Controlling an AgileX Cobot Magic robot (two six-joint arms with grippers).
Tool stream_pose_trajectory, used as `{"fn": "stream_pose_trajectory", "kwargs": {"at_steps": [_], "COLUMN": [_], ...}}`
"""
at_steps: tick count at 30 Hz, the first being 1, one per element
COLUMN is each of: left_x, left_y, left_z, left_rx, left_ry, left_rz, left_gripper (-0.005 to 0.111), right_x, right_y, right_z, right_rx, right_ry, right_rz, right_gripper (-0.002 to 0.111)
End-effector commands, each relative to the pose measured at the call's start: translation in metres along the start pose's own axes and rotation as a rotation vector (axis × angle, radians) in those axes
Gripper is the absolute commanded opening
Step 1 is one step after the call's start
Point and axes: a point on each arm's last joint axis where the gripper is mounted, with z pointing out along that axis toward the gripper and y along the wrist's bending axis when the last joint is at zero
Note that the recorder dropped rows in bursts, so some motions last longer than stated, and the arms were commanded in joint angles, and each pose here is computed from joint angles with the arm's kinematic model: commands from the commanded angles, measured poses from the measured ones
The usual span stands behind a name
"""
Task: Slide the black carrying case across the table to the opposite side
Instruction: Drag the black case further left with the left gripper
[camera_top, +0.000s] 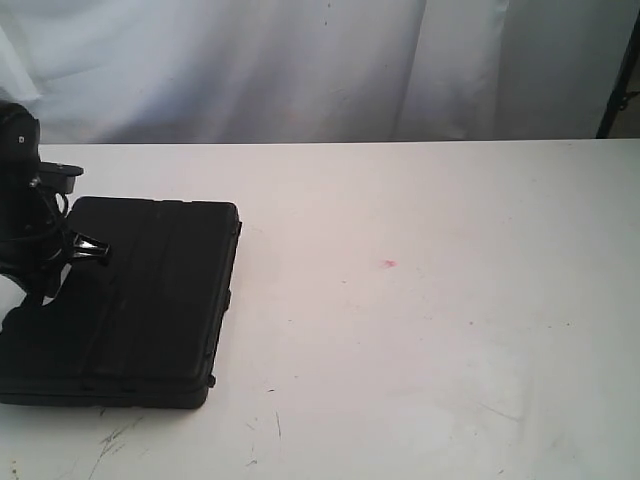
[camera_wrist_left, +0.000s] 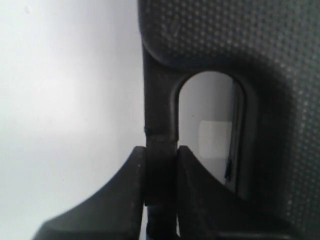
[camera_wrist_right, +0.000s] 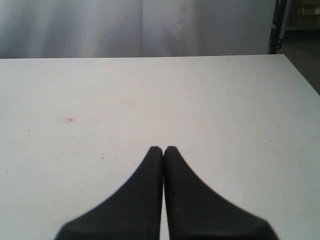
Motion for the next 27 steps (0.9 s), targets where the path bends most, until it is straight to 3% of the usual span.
{"fn": "stream_pose_trajectory", "kwargs": {"at_steps": [1,20,27], "left_x": [-0.0033,-0.0054,-0.0048], "left_y": [0.0123,0.0101,0.0102], "left_z": [-0.0087,-0.0059,-0.0059], "left_rx": [-0.026,0.001,0.0], "left_ry": [-0.053,-0.068,-0.062], "left_rz": [0.025,0.033,0.028], "left_gripper": [0.0,0.001,0.022], "right_x": [0.0009,0.0009,0.0009], "right_y": [-0.0003,-0.0003,-0.0003], "right_z": [0.0,0.0,0.0], "right_rx": [0.006,0.006,0.006], "right_ry": [-0.002,-0.002,-0.002], "right_rz": [0.006,0.006,0.006], "right_gripper": [0.0,0.0,0.0]}}
